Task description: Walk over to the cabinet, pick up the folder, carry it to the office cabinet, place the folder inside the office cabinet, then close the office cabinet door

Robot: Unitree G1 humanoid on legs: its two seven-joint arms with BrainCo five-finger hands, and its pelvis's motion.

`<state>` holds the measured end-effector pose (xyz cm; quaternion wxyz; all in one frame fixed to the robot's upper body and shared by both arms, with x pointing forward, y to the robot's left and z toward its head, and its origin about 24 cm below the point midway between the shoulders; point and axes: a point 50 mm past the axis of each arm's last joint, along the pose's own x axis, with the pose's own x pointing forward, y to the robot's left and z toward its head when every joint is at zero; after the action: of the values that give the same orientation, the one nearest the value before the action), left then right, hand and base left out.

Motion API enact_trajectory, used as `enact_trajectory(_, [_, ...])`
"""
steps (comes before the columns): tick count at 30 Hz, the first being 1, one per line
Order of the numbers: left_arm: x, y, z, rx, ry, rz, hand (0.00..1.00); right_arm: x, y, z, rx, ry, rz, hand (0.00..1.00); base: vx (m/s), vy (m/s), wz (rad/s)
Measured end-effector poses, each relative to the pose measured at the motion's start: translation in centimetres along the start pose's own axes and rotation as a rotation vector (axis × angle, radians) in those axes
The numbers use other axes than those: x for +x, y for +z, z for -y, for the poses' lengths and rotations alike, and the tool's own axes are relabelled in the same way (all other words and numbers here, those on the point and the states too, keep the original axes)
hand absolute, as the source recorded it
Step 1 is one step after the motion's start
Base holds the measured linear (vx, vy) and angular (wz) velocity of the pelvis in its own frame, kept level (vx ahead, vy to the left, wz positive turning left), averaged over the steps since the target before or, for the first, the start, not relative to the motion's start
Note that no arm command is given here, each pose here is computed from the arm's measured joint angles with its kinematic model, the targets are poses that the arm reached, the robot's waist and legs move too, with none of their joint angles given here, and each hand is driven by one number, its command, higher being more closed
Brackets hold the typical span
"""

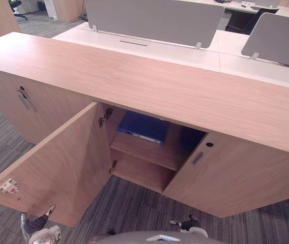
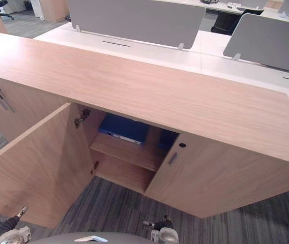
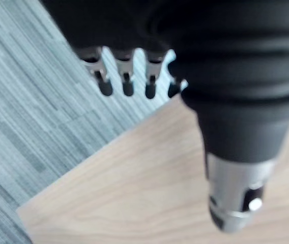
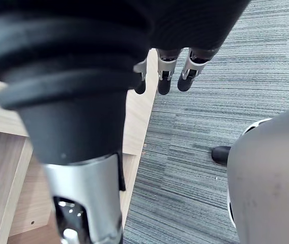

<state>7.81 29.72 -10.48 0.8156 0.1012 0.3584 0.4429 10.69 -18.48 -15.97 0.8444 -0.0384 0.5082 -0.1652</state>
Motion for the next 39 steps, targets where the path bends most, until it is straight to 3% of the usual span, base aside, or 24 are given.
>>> enact_trajectory(5, [0.0, 0.0, 0.0, 0.001, -0.001, 0.002, 0.0, 0.0, 0.0, 0.0, 0.0, -0.001, -0.001, 0.0, 0.0, 0.0, 0.0])
enact_trajectory(9, [3.0, 4.3, -6.1, -0.074, 0.105, 0.137, 0.0, -0.1, -0.3, 0.1, 0.006, 0.006, -0.011, 0.0, 0.0, 0.0, 0.05])
enact_trajectory(10, [3.1, 5.5, -6.0, 0.009, 0.069, 0.199, 0.0, -0.1, -0.5, 0.2, 0.004, -0.001, -0.013, 0.0, 0.0, 0.0, 0.0])
enact_trajectory(14, [0.9, 3.8, -1.2, -0.046, 0.001, 0.159, 0.0, 0.0, -0.4, 0.4, -0.013, -0.001, -0.007, 0.0, 0.0, 0.007, -0.02])
enact_trajectory(16, [0.1, 2.6, -0.6, -0.027, -0.019, 0.126, 0.0, -0.1, -0.5, 0.3, -0.013, 0.001, -0.01, 0.0, 0.0, -0.019, 0.07])
enact_trajectory(39, [-2.5, -1.4, 2.3, 0.176, -0.315, 0.044, 0.0, 0.0, -0.4, 0.3, -0.045, 0.004, -0.006, 0.0, -0.06, -0.005, 0.02])
